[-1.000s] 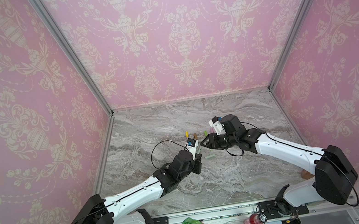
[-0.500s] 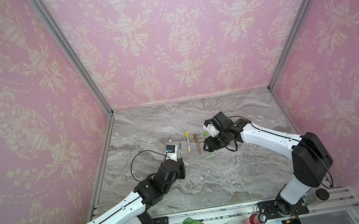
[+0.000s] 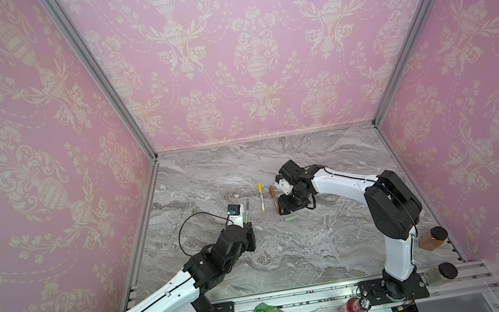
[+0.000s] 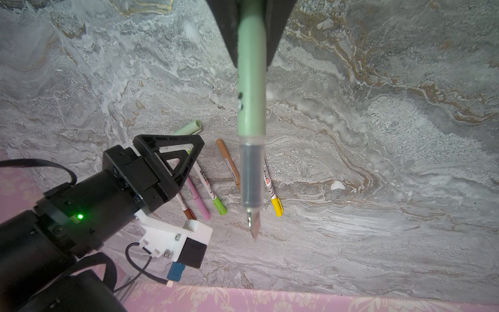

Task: Insert the pens into the pen caps
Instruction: 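Lower the right gripper and grasp the pale green cap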

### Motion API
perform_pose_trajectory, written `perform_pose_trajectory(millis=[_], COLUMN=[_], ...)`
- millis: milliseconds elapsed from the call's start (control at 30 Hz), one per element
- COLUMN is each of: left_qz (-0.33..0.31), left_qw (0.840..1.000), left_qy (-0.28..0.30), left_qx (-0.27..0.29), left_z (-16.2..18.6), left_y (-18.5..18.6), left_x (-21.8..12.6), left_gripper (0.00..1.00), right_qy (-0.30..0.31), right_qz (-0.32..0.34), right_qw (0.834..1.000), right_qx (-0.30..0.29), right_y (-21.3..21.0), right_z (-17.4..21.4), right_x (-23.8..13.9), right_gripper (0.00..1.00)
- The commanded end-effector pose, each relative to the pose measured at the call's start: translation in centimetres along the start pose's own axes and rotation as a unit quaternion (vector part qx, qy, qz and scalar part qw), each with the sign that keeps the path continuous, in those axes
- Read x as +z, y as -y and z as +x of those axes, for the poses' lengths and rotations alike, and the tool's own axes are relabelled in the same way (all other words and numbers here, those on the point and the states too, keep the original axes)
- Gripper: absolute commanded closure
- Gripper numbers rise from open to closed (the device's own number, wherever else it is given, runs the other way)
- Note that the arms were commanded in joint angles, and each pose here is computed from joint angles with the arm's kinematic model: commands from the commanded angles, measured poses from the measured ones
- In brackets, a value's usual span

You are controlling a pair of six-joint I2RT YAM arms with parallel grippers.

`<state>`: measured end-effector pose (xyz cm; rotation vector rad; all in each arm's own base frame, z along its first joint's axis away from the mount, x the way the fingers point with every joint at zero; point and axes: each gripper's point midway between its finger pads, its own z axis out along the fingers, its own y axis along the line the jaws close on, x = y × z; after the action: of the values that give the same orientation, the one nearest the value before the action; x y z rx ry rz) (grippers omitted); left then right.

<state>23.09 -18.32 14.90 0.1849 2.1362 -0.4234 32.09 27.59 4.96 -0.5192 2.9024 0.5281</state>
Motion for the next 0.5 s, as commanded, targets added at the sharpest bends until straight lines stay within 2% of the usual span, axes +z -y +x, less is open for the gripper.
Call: perform_pose_trajectory(millis=[0,467], left_qz=[-0.003,-0.010], left_qw=[1.000,1.000], left_qy=[-0.003,0.001], left_qx=[-0.002,0.006], left_z=[0.4,0.1], left_y=[-0.4,-0.6], left_x=[-0.1,-0.1], left_gripper=[1.00,1.00], right_qy=[-0.021,-0.076], right_qz=[0.004,0.014], right_qw=[1.000,0.996], right_qx=[-0.015,-0.045], right_y=[-0.8,-1.5], right_z=[0.6,3.8], right_x=[0.6,2.8], right_gripper=[0.44,0.49])
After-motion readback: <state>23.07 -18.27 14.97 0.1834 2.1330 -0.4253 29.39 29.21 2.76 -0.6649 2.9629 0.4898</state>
